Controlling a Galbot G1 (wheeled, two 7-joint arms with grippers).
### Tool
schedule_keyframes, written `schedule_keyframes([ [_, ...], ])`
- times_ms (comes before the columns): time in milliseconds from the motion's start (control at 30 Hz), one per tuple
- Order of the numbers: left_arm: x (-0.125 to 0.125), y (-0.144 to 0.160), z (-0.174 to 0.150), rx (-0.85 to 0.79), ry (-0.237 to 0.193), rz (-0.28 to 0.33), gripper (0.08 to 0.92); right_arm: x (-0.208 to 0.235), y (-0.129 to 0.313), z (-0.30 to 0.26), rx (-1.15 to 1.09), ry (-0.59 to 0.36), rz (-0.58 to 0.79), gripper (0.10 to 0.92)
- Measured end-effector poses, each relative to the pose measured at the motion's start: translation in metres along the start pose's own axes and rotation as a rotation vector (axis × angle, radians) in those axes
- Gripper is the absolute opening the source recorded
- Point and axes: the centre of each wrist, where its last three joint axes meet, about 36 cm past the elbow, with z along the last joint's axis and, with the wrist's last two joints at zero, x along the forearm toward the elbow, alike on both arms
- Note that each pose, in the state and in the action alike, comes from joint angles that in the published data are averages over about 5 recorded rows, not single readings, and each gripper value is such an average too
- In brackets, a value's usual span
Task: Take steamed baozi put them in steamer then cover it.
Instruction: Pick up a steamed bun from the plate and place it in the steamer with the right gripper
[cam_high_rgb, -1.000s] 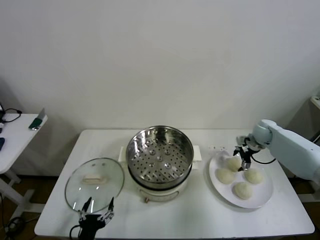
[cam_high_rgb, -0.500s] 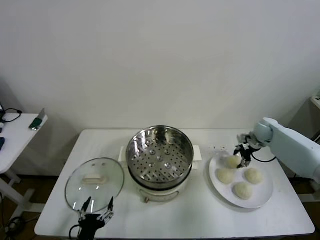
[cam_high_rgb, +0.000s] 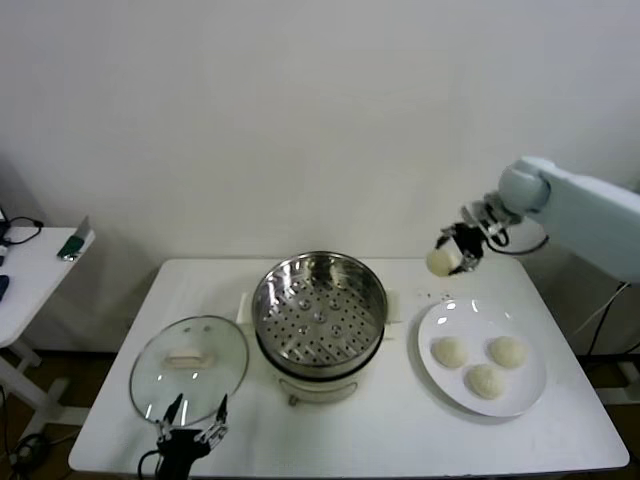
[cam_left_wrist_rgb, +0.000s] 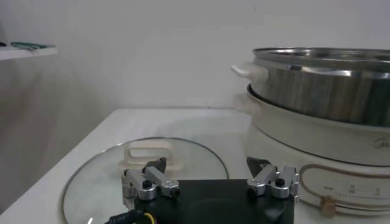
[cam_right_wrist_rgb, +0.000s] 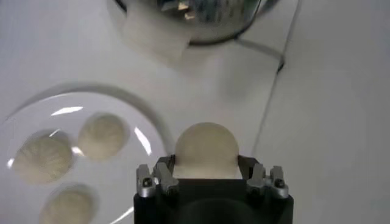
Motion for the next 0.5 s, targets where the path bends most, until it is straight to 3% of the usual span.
schedule_keyframes([
  [200, 0.0, 0.0, -0.001, 0.0, -0.002, -0.001, 0.823, 0.005, -0.043, -0.085, 0.305, -0.038, -0.026, 0.687],
  [500, 0.003, -0.003, -0.001, -0.003, -0.006, -0.006, 0.823, -0.044, -0.066, -0.15, 0.624, -0.035, -0.095, 0.687],
])
